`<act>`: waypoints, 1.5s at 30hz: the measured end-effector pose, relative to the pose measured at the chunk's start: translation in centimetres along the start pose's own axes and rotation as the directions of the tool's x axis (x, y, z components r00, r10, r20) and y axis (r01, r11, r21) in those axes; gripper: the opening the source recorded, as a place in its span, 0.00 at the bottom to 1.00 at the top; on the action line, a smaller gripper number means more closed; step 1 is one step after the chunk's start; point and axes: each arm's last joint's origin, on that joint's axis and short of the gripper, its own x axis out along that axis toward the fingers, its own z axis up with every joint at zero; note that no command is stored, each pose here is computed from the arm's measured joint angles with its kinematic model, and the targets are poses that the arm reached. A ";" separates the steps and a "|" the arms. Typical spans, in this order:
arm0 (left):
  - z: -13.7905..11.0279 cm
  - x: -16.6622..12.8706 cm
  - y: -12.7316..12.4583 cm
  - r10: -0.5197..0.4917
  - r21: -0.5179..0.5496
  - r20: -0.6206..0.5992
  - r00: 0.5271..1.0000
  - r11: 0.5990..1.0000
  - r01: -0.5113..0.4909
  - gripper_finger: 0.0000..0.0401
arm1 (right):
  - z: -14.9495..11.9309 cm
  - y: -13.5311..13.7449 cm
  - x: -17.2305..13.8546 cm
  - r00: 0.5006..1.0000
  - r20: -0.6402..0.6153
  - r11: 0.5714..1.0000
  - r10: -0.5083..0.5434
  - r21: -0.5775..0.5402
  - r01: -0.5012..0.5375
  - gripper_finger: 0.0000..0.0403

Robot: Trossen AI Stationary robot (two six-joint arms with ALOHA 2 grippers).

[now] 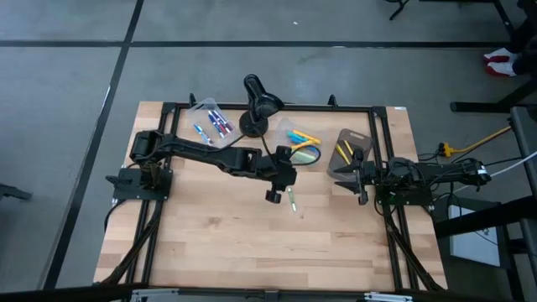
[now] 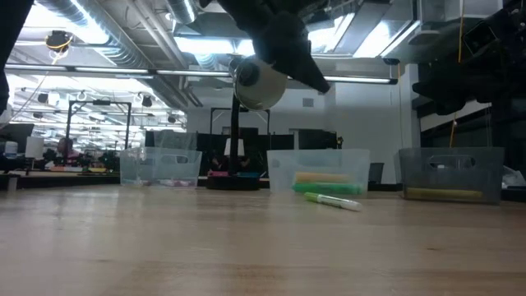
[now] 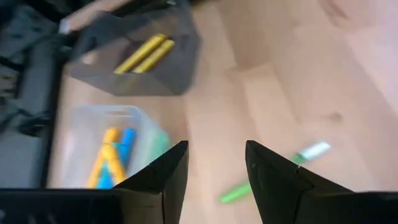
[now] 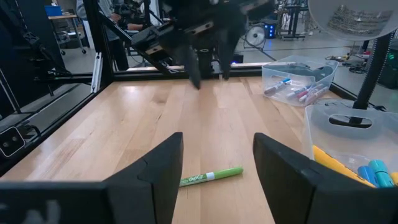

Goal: Pick & Place Markers
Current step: Put the green marker in the left transparent bin

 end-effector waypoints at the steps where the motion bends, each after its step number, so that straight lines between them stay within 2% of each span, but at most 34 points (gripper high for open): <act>1: -0.1 0.0 -0.1 -0.023 0.002 -0.008 1.000 1.000 0.023 0.39 | 0.0 0.0 0.0 1.000 0.000 1.000 -0.001 0.000 0.001 0.48; 5: -0.5 0.0 -0.4 -0.082 0.008 -0.035 0.996 0.997 0.083 0.38 | 0.0 0.0 0.0 1.000 0.000 1.000 0.000 0.000 0.000 0.48; 21: -1.3 -0.1 -0.7 -0.125 0.045 -0.114 0.986 0.990 0.131 0.38 | 0.0 0.0 0.0 1.000 0.000 1.000 0.000 0.000 0.000 0.48; 29: -3.2 0.6 -1.7 -0.174 0.042 -0.164 0.971 0.982 0.183 0.37 | 0.0 0.0 0.0 1.000 -0.001 1.000 0.000 0.000 0.000 0.48; 35: -4.2 1.0 -2.1 -0.173 0.136 -0.187 0.967 0.970 0.200 0.37 | 0.0 0.0 0.0 1.000 0.000 1.000 0.000 0.000 0.000 0.48; 41: -4.1 2.7 -2.3 -0.165 0.135 -0.135 0.977 0.974 0.183 0.37 | 0.0 0.0 0.0 1.000 0.000 1.000 -0.001 0.000 0.001 0.48; 45: -4.5 4.6 -2.9 -0.179 0.178 -0.180 0.967 0.961 0.211 0.37 | 0.0 0.0 0.0 1.000 0.000 1.000 0.000 0.000 0.000 0.48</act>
